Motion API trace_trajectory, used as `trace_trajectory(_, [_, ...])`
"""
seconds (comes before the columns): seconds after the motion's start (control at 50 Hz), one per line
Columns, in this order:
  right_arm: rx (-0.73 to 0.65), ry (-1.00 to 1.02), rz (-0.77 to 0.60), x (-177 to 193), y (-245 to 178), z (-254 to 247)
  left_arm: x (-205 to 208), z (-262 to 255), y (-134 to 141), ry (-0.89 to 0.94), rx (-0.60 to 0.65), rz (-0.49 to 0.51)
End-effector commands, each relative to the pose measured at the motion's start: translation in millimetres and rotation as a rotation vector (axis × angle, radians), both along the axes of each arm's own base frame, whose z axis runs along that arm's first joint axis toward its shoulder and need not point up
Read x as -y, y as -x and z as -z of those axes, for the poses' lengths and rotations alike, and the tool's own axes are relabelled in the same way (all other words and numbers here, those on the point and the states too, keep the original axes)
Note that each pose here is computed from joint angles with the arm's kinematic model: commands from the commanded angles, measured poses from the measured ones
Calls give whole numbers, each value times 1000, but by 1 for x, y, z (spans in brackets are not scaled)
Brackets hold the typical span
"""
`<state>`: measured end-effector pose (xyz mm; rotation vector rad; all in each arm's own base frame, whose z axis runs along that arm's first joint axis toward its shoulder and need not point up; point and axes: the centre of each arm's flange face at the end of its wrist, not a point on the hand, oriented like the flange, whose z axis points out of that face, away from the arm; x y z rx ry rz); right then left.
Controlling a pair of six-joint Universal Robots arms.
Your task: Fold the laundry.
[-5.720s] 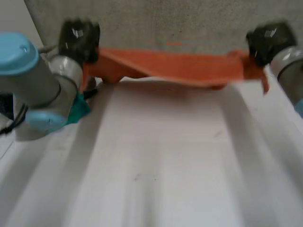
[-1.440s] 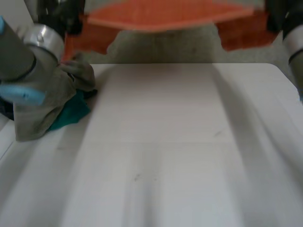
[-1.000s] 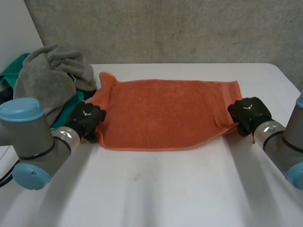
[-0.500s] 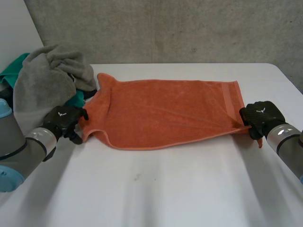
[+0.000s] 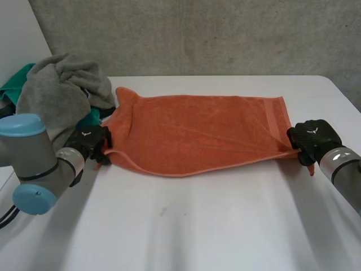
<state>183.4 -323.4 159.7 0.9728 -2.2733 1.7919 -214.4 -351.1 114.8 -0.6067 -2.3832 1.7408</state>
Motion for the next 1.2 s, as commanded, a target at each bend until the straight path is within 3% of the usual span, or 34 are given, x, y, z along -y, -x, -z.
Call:
trace_trajectory(0.02, [-51, 28, -7, -2, 2, -7, -13, -9, -1, 36, 67, 17])
trace_trajectory(0.14, [-171, 15, -40, -18, 6, -22, -42, -30, -5, 87, 184, 71])
trace_trajectory(0.24, [-343, -81, -61, -50, 27, -49, -92, -56, -10, 141, 381, 159])
trace_trajectory(0.36, [-518, -296, -109, -93, 57, -53, -160, -51, -24, -37, 622, 326])
trace_trajectory(0.42, [-549, -321, -116, -94, 64, -51, -170, -49, -26, -84, 671, 376])
trace_trajectory(0.56, [-490, -187, -40, -63, 66, -41, -118, -61, -6, 159, 667, 331])
trace_trajectory(0.7, [-382, -56, -18, -13, 42, -23, -58, -66, 47, 452, 609, 319])
trace_trajectory(0.84, [-399, 115, 59, 40, 26, -9, 0, -46, 83, 509, 584, 289])
trace_trajectory(0.98, [-401, 175, 77, 78, 19, 9, 39, -27, 100, 549, 589, 228])
trace_trajectory(1.1, [-377, 296, 97, 102, 5, 11, 54, -29, 106, 595, 581, 186])
trace_trajectory(1.2, [-345, 338, 132, 104, 0, 0, 42, -35, 122, 617, 558, 215])
